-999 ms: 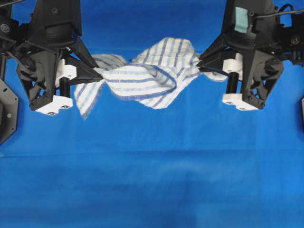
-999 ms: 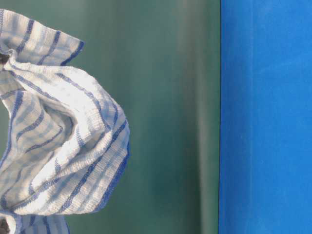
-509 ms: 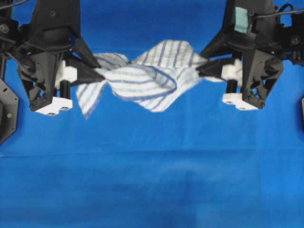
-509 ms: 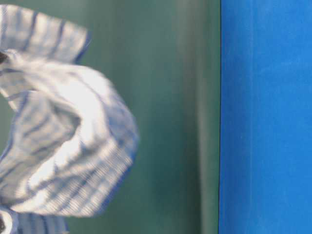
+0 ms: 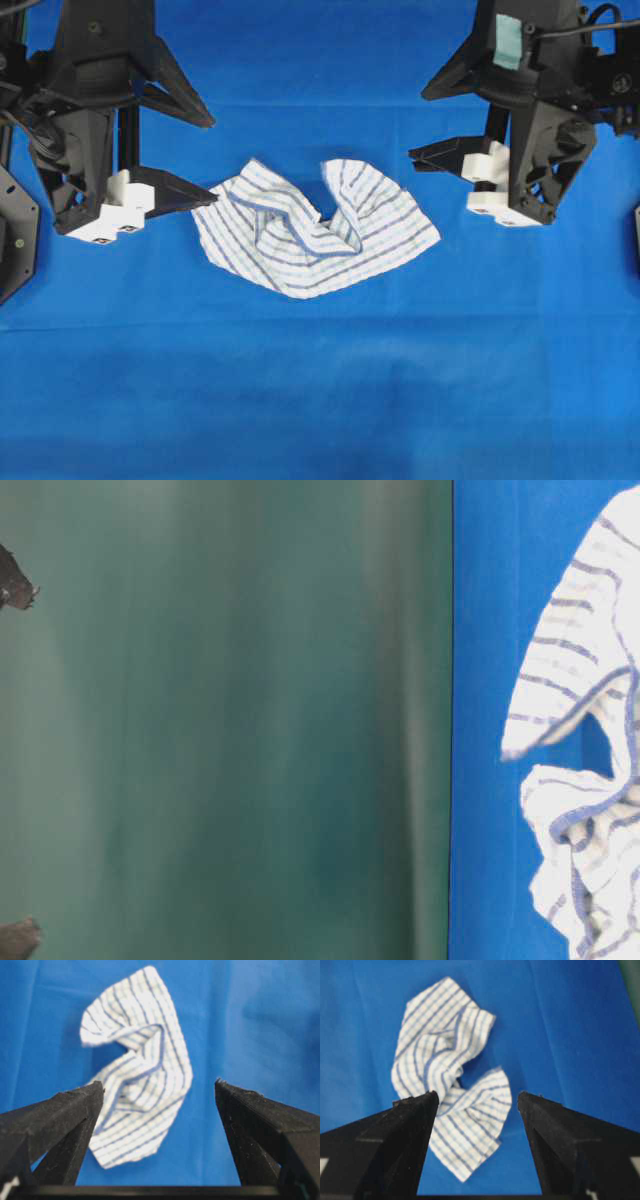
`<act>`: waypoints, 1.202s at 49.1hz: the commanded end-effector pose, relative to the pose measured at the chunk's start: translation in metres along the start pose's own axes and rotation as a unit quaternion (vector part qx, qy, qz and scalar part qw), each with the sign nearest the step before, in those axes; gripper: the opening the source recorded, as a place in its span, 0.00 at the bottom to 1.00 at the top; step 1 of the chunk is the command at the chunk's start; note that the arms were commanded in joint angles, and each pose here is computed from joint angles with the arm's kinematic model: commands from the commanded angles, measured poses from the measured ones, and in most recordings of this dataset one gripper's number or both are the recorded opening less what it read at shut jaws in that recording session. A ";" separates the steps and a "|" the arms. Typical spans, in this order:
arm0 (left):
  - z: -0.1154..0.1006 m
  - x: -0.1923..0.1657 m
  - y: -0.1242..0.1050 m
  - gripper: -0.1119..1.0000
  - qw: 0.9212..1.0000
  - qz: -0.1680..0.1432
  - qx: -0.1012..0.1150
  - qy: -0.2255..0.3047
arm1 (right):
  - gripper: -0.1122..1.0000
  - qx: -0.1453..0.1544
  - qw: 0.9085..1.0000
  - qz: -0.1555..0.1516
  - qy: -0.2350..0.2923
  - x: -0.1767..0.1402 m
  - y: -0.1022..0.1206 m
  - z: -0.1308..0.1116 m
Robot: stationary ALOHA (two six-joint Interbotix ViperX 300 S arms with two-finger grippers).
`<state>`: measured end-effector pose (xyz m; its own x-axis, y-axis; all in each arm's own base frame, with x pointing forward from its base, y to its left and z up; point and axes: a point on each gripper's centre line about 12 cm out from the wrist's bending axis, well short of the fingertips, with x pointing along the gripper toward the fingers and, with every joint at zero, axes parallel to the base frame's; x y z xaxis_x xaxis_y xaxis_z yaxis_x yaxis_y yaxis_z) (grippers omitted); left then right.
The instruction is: Lift the towel with both arms.
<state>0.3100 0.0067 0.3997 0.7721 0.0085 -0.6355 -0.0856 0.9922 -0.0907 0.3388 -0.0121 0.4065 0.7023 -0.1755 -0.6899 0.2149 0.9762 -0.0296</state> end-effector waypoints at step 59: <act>-0.202 0.222 -0.026 0.90 0.985 -0.027 0.058 0.159 | 0.70 -0.078 0.983 0.054 0.156 0.224 0.053 -0.188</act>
<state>0.3517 -0.0411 0.1020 0.5050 -0.0626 -0.8608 0.0316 0.9980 -0.0540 0.3754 0.0231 0.1108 0.4429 -0.0526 -0.8950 0.0341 0.9985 -0.0418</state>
